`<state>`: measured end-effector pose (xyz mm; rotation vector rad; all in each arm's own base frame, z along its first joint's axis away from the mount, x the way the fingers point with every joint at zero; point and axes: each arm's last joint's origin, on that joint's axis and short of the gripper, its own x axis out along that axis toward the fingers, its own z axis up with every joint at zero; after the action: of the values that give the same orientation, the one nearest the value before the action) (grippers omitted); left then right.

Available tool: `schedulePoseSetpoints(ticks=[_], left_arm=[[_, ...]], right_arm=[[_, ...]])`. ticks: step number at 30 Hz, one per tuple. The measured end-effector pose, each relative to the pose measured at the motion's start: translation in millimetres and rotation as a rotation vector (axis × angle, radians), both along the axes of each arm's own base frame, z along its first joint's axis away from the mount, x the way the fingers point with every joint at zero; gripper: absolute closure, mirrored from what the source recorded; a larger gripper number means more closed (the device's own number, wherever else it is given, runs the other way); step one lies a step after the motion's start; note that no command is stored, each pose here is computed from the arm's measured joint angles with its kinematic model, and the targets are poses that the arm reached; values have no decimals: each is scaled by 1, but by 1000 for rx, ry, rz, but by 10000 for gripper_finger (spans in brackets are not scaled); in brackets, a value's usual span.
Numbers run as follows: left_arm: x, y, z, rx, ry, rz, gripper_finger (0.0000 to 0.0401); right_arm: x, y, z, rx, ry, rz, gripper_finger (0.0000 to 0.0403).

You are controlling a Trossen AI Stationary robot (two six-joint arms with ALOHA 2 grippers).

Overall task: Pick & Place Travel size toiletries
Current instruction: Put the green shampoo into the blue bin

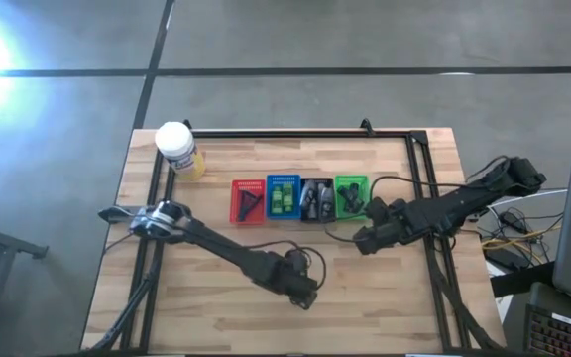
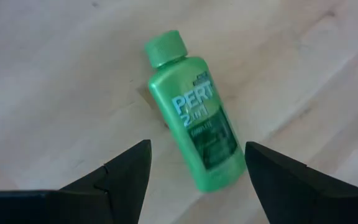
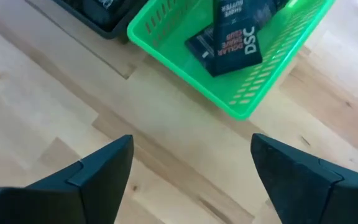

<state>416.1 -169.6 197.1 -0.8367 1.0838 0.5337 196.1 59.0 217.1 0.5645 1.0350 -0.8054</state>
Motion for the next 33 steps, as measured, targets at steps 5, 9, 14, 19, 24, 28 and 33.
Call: schedulePoseSetpoints(ticks=[5,9,14,19,24,28,33], left_arm=[[6,-2,-13,-36,25,66,137],[5,-3,-21,-43,51,81,137],[6,-4,-30,-39,72,77,137],[7,-5,-35,4,80,-26,137],[6,-6,-35,69,74,-151,137],[4,-10,-37,191,64,-322,141],[3,-13,-38,288,63,-473,176]], right_arm=[[0,-1,0,-35,-2,16,73],[0,-1,0,-53,-9,16,69],[1,-1,0,-56,-9,25,76],[1,-1,0,-59,-10,40,92],[2,-1,0,-57,-21,46,105],[5,1,1,-54,-36,86,112],[10,6,2,-8,-65,158,118]])
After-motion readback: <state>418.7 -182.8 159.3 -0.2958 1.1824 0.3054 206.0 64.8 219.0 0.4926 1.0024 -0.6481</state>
